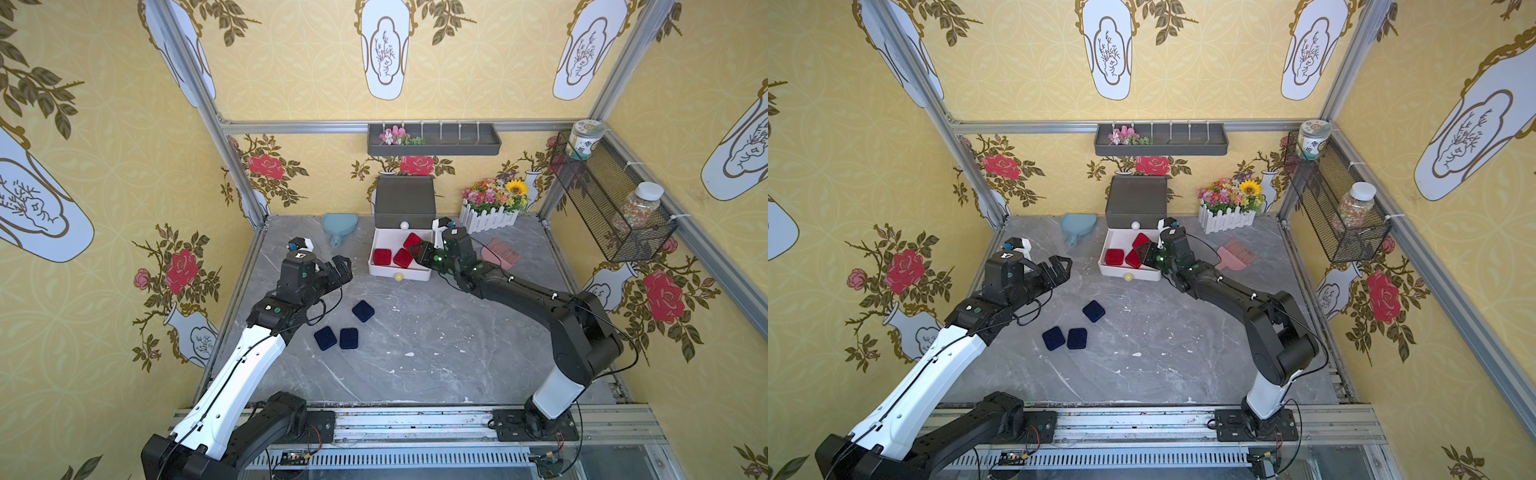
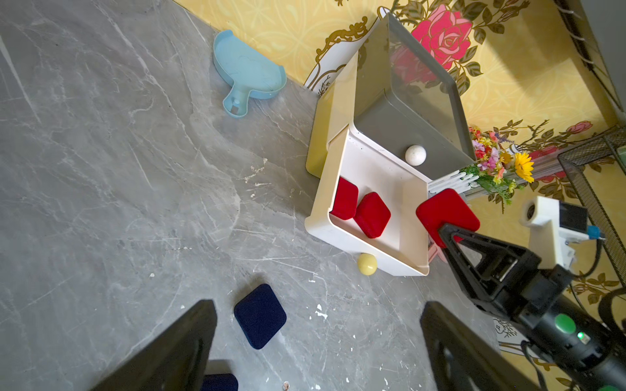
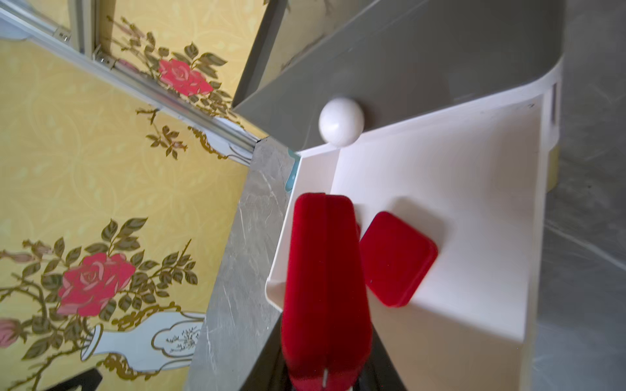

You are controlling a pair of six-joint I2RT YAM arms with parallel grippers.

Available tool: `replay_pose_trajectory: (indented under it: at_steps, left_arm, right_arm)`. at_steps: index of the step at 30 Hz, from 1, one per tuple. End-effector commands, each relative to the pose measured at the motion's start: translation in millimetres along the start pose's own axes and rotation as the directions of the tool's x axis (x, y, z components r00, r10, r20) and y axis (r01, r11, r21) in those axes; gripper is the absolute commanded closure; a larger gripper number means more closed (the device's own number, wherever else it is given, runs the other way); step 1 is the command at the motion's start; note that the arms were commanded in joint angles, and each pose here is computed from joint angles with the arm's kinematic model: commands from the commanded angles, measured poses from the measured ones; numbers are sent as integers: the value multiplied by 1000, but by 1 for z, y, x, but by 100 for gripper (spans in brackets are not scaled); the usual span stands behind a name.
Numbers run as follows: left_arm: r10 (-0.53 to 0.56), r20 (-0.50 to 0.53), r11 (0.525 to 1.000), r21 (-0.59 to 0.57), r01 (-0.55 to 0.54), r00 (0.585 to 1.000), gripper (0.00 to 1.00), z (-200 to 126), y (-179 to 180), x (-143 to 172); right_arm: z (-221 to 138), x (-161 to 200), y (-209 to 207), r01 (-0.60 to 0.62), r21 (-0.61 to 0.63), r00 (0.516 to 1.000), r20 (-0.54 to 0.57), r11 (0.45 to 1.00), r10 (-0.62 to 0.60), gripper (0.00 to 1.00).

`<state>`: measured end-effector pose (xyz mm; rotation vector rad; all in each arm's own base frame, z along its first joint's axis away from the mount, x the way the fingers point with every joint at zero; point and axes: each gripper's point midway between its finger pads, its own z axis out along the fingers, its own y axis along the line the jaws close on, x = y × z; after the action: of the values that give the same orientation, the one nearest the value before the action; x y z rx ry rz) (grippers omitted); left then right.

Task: Place the brooch boxes into the drawer by color
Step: Place the brooch box in the drawer.

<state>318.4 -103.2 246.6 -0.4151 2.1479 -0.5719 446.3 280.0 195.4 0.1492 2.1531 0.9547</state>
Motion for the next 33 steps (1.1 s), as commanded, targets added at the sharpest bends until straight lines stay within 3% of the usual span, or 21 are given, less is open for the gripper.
replay_pose_trajectory:
  at_steps: [1,22,26,29,33]
  left_arm:
    - [21,17,1000,5,-21,1000,0,4,-1,-3]
    - [53,12,998,-22,-53,999,0,8,7,-2]
    - [55,5,998,-20,-54,998,0,11,8,-1]
    - [58,2,998,-20,-58,998,0,11,8,-1]
    - [58,5,998,-20,-58,998,0,10,9,-1]
  right_arm:
    - [9,-1,-15,-48,46,998,-50,998,50,81]
    - [42,-10,-47,-74,201,994,-62,977,88,78]
    - [44,-10,-51,-63,222,995,-66,973,79,69]
    - [45,-10,-53,-61,235,995,-68,970,79,45]
    - [44,-13,-51,-53,237,996,-60,970,70,37]
